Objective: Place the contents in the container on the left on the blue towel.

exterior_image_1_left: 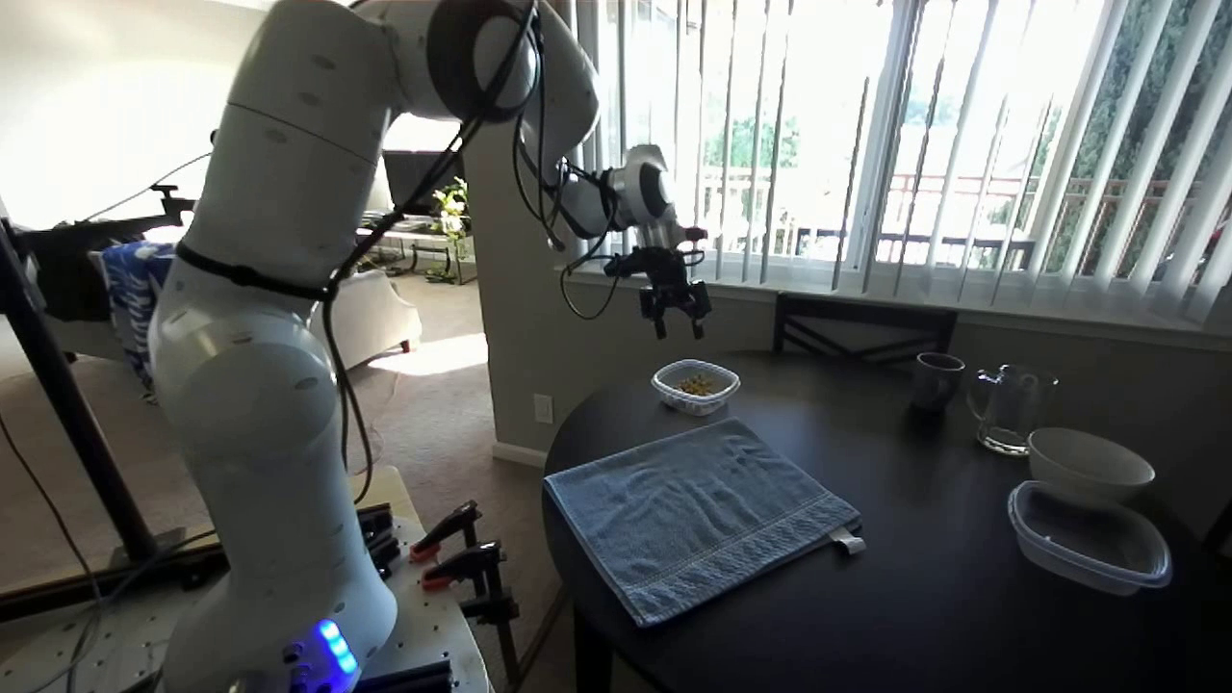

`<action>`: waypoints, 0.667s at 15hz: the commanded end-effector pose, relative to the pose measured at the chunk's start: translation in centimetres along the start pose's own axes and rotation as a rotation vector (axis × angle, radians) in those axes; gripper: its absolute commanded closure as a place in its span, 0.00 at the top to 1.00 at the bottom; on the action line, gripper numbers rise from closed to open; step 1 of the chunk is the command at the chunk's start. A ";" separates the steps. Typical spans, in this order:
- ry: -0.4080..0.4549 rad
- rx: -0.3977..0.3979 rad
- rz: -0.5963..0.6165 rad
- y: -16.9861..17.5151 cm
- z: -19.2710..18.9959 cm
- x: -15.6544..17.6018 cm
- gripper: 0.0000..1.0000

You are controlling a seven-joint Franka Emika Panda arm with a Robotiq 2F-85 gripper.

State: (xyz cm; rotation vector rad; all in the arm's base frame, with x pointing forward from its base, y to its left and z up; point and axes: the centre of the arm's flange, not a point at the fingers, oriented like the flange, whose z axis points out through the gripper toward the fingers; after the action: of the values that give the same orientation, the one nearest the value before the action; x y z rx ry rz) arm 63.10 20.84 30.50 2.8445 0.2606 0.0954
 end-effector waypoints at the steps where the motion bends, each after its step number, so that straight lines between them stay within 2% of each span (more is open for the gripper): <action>1: -0.028 0.088 0.007 -0.3 2.1 2.1 1.00; 2: -0.026 0.046 0.012 -0.5 2.4 1.1 1.00; 10: -0.016 0.086 0.024 -0.5 2.9 2.4 1.00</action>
State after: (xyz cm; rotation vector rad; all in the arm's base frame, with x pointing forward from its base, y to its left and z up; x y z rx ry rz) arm 65.10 21.01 27.96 2.9138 0.2230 0.0569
